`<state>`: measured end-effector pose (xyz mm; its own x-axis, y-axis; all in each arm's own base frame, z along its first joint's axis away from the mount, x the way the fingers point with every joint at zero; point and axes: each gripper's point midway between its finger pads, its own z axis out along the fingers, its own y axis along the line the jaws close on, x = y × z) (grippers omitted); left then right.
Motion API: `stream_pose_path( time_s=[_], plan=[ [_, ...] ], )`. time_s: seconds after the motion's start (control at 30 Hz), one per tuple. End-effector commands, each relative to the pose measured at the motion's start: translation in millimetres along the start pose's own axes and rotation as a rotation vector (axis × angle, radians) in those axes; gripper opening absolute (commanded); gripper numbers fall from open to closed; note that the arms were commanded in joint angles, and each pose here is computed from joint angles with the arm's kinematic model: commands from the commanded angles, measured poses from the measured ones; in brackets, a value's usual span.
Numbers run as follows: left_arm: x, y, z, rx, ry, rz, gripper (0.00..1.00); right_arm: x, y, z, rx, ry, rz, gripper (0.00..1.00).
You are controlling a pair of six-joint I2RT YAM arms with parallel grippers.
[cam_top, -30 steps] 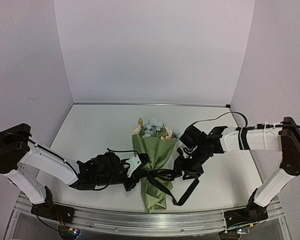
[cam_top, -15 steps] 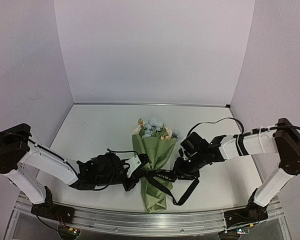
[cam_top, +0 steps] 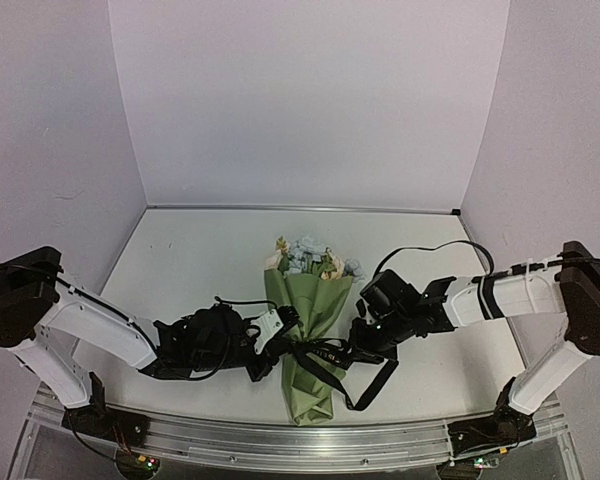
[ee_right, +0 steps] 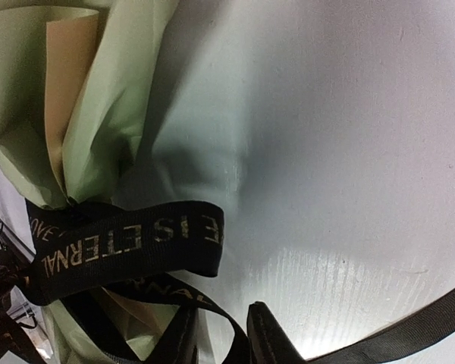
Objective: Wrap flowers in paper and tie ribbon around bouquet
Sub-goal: Cross the half-tied ribbon over the folded bouquet.
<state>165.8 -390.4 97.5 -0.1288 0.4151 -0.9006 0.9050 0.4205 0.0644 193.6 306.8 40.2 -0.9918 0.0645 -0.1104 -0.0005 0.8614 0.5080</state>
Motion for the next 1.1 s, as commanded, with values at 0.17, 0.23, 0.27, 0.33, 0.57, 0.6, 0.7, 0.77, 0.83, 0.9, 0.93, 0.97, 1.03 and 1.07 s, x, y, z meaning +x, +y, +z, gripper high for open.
stream_pose_path(
  time_s=[0.17,0.23,0.27,0.33,0.57,0.6,0.7,0.77,0.83,0.9,0.93,0.97,1.03,1.07],
  plan=[
    [-19,3,2,-0.021,-0.032,0.000,0.00,-6,24,-25,-0.040,-0.016,-0.009,0.00],
    [-23,2,3,-0.019,-0.039,0.004,0.00,-5,26,-33,-0.026,-0.003,-0.028,0.00],
    [-24,2,3,-0.019,-0.041,0.006,0.00,-3,25,-36,-0.007,0.009,-0.039,0.00],
    [-26,1,4,-0.013,-0.042,0.010,0.00,-3,28,-45,0.009,0.024,-0.068,0.00],
    [-32,2,9,-0.016,-0.045,0.006,0.00,0,49,-68,0.036,0.109,-0.138,0.00],
    [-33,3,10,-0.023,-0.048,0.005,0.00,0,51,-71,0.038,0.116,-0.152,0.00],
    [-33,3,14,-0.029,-0.041,-0.002,0.00,-3,56,-79,0.044,0.121,-0.178,0.00],
    [-33,1,18,-0.020,-0.036,-0.005,0.00,-8,60,-83,0.044,0.130,-0.188,0.00],
    [-36,-1,21,-0.006,-0.041,-0.006,0.00,-12,67,-88,0.036,0.144,-0.192,0.00],
    [-41,-5,23,0.014,-0.047,-0.002,0.01,-18,73,-89,0.032,0.160,-0.193,0.00],
    [-42,-7,24,0.025,-0.044,-0.001,0.02,-20,76,-88,0.029,0.172,-0.191,0.00],
    [-43,-9,26,0.035,-0.038,0.001,0.03,-23,80,-88,0.023,0.183,-0.189,0.00],
    [-45,-10,26,0.044,-0.039,0.002,0.06,-29,86,-86,0.013,0.196,-0.182,0.00],
    [-46,-11,26,0.047,-0.042,0.001,0.09,-31,89,-84,0.010,0.204,-0.177,0.00]
  ],
)
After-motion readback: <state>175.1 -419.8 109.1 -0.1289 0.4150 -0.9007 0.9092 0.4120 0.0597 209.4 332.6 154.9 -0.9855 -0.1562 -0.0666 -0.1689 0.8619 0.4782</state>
